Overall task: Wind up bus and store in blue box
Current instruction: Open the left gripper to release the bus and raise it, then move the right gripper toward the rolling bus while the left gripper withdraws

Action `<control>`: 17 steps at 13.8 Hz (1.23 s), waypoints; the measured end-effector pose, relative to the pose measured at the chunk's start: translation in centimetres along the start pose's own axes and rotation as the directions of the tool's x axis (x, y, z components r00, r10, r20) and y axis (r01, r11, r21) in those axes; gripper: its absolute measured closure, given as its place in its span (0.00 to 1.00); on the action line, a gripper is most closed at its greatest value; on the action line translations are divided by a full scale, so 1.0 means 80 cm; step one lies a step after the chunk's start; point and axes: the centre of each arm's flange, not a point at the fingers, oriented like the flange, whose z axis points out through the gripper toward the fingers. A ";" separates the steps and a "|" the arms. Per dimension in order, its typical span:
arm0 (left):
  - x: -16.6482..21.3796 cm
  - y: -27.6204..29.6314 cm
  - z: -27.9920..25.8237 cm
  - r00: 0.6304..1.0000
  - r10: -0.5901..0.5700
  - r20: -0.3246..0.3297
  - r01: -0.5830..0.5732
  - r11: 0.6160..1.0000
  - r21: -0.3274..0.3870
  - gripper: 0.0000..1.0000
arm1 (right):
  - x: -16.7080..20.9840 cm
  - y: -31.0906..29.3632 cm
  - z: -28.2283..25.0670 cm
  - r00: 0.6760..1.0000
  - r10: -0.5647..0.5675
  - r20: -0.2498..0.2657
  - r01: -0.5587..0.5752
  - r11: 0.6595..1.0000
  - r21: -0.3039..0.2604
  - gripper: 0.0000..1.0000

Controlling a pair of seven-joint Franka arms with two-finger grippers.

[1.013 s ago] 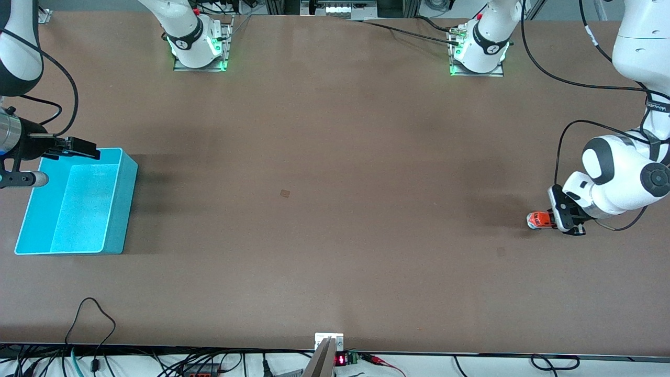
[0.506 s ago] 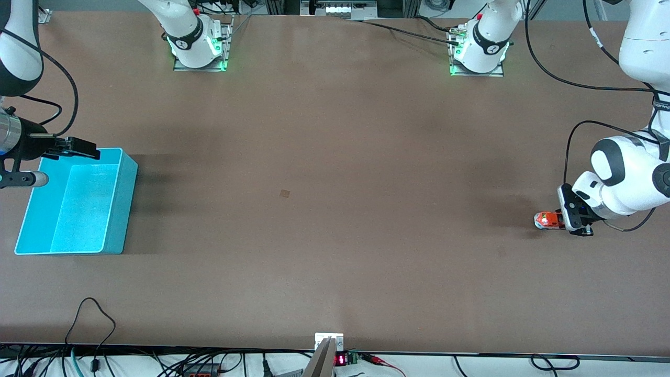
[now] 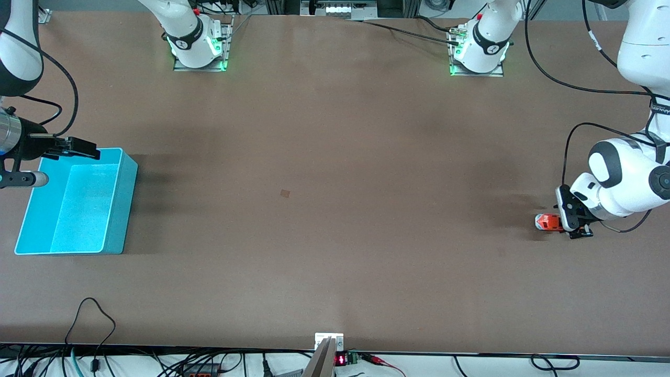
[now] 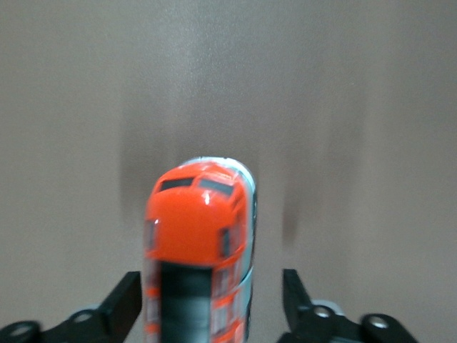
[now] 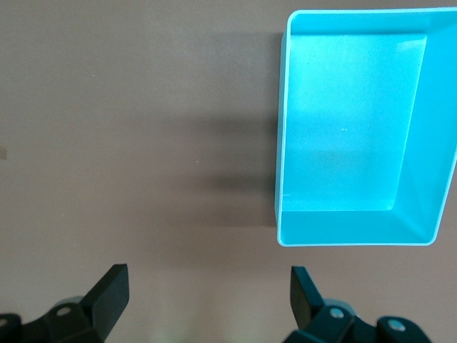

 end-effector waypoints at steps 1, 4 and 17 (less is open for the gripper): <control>0.000 -0.002 -0.001 1.000 0.002 0.001 -0.002 1.000 0.003 0.01 | 0.000 0.000 0.000 1.000 0.000 0.000 0.000 1.000 0.000 0.00; 0.000 -0.007 -0.008 1.000 0.006 0.002 -0.006 1.000 0.013 0.00 | 0.000 0.000 0.000 1.000 0.000 0.000 0.000 1.000 0.000 0.00; 0.021 -0.003 -0.134 0.994 -0.110 0.012 0.111 0.985 -0.129 0.00 | 0.000 0.000 0.000 1.000 0.000 0.000 0.000 1.000 0.000 0.00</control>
